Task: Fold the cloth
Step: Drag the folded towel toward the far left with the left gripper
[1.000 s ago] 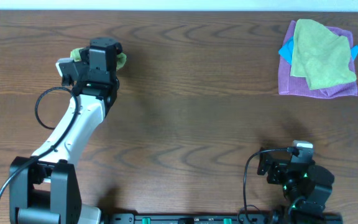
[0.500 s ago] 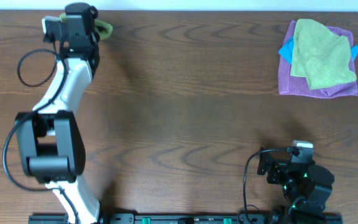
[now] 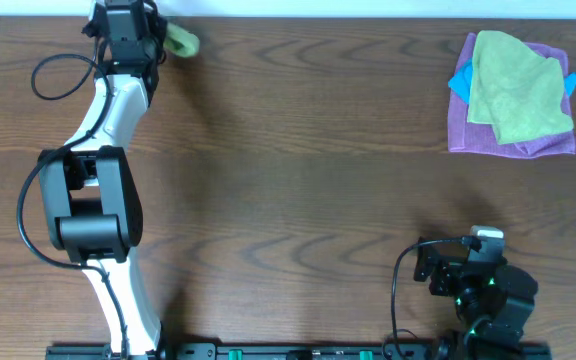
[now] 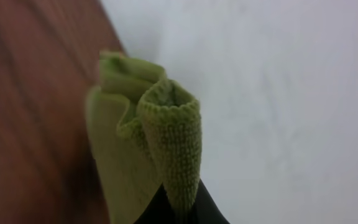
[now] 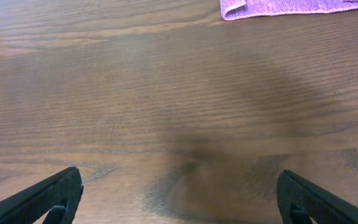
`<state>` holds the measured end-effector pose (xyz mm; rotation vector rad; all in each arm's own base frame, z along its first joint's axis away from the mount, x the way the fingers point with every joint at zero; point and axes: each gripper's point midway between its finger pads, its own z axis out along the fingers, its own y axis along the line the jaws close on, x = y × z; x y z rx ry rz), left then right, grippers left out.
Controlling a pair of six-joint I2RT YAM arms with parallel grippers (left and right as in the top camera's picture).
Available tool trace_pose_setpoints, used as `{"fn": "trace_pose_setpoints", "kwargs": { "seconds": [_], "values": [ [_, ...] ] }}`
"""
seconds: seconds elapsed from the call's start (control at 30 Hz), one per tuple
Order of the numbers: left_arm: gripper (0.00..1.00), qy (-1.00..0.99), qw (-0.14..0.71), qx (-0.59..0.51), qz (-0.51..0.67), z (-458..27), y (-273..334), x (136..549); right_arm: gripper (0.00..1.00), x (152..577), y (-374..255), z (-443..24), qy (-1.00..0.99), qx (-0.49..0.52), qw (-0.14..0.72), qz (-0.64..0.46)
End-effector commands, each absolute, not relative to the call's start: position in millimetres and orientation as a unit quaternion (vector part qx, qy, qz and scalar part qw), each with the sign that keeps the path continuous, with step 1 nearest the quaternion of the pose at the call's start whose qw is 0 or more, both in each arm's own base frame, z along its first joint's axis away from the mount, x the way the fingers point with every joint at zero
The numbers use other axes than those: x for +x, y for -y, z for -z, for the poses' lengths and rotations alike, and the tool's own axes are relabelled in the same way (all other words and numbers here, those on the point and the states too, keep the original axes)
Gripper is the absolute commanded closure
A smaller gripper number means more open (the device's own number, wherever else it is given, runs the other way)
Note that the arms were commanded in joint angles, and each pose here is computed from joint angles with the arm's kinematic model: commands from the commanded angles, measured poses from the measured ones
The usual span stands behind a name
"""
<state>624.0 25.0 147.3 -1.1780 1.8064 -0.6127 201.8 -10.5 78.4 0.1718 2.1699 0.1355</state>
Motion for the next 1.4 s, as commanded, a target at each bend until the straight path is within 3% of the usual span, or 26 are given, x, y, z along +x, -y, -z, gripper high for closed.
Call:
{"fn": "trace_pose_setpoints", "kwargs": {
  "seconds": [0.0,0.5,0.53,0.57,0.6,0.63,0.67,1.07,1.37],
  "values": [
    [0.94,-0.759,0.427,-0.424,0.249,-144,-19,626,0.01,200,11,-72,-0.885,0.078,0.456,-0.057],
    [0.92,-0.804,0.329,-0.459,0.184,-92,-33,585,0.01,200,11,-72,-0.885,0.078,0.456,-0.057],
    [0.85,-0.807,0.322,-0.461,0.180,-89,-33,582,0.01,200,11,-72,-0.885,0.078,0.456,-0.057],
    [0.59,-0.811,0.311,-0.464,0.175,-84,-33,577,0.01,200,11,-72,-0.885,0.078,0.456,-0.057],
    [0.42,-0.814,0.301,-0.466,0.171,-81,-32,573,0.01,200,11,-72,-0.885,0.078,0.456,-0.057],
    [0.09,-0.818,0.290,-0.469,0.166,-77,-32,568,0.01,200,11,-72,-0.885,0.078,0.456,-0.057],
    [0.05,-0.821,0.281,-0.471,0.161,-74,-32,564,0.01,200,11,-72,-0.885,0.078,0.456,-0.057],
    [0.05,-0.835,0.219,-0.478,0.162,-84,-24,530,0.01,200,11,-72,-0.885,0.078,0.456,-0.057],
    [0.05,-0.786,0.323,-0.462,0.253,-134,-15,583,0.01,200,11,-72,-0.885,0.078,0.456,-0.057]
  ]
}}
